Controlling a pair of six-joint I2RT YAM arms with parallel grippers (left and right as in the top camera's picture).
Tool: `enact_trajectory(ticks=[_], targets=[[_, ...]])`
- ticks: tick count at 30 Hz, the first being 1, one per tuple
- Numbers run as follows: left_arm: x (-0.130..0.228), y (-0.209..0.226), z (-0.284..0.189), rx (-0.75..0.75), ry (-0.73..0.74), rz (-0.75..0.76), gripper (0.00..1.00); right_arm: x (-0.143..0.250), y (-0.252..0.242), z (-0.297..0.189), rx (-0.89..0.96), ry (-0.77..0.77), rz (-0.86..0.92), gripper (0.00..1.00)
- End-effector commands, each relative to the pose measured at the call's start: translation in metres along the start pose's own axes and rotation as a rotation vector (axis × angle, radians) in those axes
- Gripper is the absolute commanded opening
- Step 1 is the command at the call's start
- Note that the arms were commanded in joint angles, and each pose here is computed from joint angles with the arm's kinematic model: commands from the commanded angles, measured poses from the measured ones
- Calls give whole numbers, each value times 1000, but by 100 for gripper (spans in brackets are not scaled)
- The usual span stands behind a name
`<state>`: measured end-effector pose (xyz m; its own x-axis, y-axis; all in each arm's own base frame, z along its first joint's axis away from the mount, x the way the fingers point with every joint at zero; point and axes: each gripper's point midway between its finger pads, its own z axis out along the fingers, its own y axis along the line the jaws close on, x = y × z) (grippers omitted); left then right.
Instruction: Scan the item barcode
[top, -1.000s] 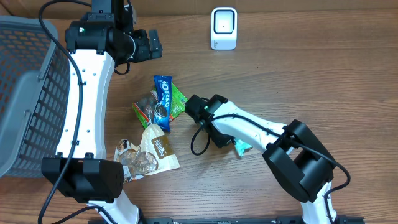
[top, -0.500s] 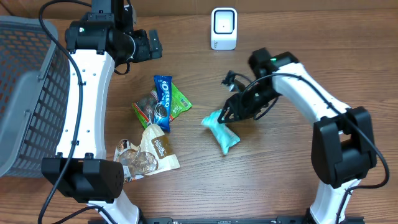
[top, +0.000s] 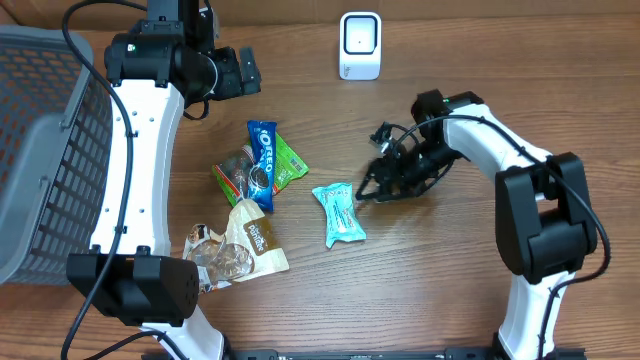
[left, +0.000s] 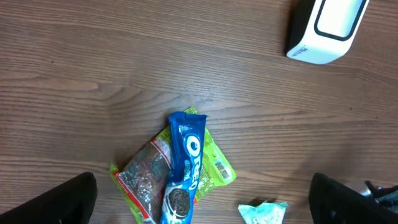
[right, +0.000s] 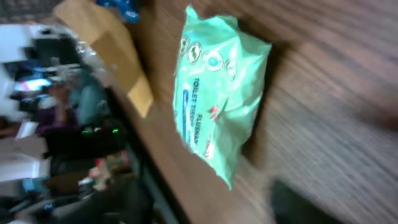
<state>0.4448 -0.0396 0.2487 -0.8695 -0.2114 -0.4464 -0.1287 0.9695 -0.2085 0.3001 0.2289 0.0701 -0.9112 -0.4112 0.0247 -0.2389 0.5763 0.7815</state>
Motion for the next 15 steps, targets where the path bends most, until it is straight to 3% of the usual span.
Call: enact_trajectory(ticks=[1, 6, 13, 15], targets=[[-3, -2, -2, -1, -13, -5, 100, -5, 19, 1, 203, -26, 110, 100], [-3, -2, -2, -1, -13, -5, 100, 4, 0, 19, 509, -66, 378, 100], [-3, -2, -2, -1, -13, -5, 100, 9, 23, 59, 538, -21, 189, 100], [-3, -2, -2, -1, -13, -5, 100, 12, 17, 62, 602, -19, 149, 93]])
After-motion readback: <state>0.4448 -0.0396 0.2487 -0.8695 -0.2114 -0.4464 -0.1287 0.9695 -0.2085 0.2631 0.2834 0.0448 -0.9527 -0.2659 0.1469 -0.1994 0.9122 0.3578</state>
